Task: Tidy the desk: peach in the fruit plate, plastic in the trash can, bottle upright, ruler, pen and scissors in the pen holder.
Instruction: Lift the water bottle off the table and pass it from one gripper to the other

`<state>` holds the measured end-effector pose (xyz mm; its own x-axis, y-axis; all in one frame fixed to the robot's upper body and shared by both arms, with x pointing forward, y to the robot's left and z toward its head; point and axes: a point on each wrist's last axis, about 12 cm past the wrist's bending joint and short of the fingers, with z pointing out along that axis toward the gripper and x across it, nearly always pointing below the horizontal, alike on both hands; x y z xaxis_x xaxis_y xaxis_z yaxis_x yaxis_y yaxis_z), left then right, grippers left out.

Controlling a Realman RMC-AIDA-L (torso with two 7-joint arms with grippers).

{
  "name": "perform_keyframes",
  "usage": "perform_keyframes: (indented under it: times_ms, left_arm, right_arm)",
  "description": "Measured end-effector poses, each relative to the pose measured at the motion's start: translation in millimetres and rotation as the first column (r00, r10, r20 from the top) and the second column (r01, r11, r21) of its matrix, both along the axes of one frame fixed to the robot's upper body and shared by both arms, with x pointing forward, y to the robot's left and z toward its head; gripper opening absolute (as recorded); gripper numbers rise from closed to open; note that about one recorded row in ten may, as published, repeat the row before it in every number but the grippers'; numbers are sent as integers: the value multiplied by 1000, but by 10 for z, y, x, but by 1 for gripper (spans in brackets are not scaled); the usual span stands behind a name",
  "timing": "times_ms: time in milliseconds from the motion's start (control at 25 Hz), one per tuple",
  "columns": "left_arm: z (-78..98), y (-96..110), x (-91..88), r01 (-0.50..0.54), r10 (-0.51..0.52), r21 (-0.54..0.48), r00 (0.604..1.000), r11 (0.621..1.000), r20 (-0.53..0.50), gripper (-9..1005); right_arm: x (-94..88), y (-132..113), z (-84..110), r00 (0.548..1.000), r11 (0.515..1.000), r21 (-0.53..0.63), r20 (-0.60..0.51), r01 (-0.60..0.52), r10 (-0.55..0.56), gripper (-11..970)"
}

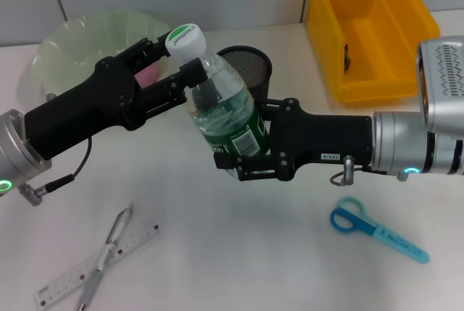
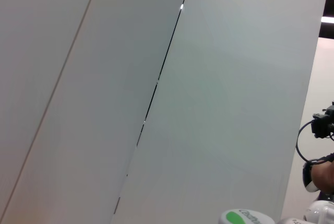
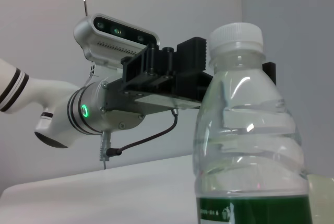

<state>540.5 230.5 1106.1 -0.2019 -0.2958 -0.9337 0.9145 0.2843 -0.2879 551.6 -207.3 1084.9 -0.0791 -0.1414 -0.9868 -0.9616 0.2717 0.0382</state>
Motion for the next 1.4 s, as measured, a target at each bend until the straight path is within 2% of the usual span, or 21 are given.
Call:
perform_keyframes:
  times_ms: [520,1160,1400]
  left_arm:
    - [0,-1,-2,-1,1,2,1000,1000,9,800]
    - [-5,-24,1,7,-7,5,1000,1000,9,734]
    - [-5,-24,2,7,-7,5,1000,1000,9,582]
  right_arm:
    - [-2,26,-6,1000,1000,3,-3,-8,8,770]
    - [-5,32,-8,1000,1000,1,-3,-12,12,769]
    - [-5,32,-9,1000,1000,2,-3,-12,12,769]
